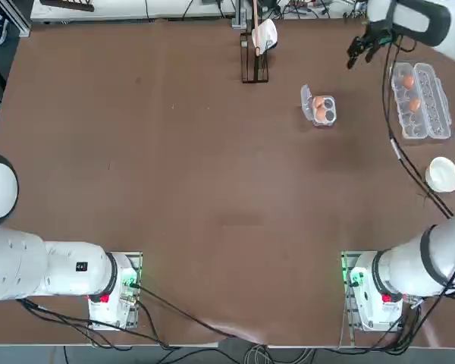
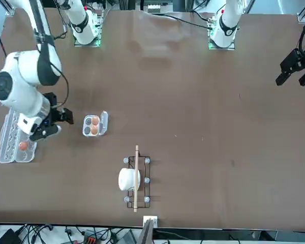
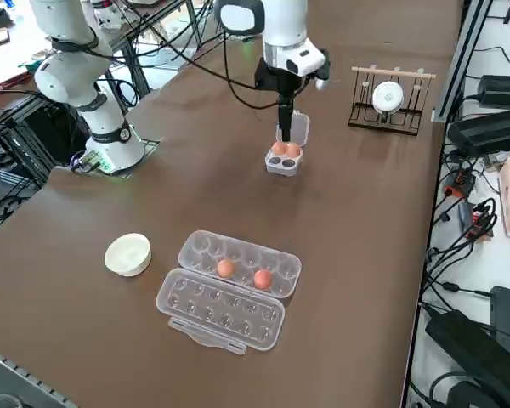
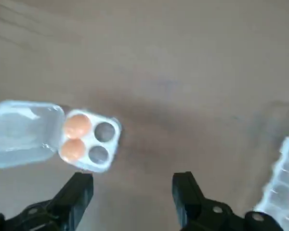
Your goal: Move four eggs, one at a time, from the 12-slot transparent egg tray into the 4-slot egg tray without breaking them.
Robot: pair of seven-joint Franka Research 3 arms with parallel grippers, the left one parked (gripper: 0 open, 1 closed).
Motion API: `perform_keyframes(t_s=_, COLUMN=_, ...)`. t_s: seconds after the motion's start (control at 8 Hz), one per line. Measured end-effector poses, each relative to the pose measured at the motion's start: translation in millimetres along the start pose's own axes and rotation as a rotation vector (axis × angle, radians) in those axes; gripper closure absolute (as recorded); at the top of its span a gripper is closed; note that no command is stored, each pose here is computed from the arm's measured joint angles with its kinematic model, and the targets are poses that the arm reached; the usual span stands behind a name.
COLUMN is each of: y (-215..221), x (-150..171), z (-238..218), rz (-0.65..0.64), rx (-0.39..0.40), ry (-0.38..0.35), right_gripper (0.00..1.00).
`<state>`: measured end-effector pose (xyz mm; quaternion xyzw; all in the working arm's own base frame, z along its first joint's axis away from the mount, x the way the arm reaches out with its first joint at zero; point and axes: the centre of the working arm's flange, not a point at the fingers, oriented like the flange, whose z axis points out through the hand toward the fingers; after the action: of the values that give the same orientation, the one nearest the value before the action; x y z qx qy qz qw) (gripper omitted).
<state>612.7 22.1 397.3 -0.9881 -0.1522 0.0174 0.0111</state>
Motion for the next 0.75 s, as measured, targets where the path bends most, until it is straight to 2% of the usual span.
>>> perform_keyframes(t_s=0.5, y=66, x=-35, z=-24, rz=-0.139, rx=0.041, ry=-0.065, right_gripper=0.0)
perform_keyframes(t_s=0.75, y=108, x=-49, z=-45, rz=-0.222, rx=0.043, ry=-0.048, right_gripper=0.0)
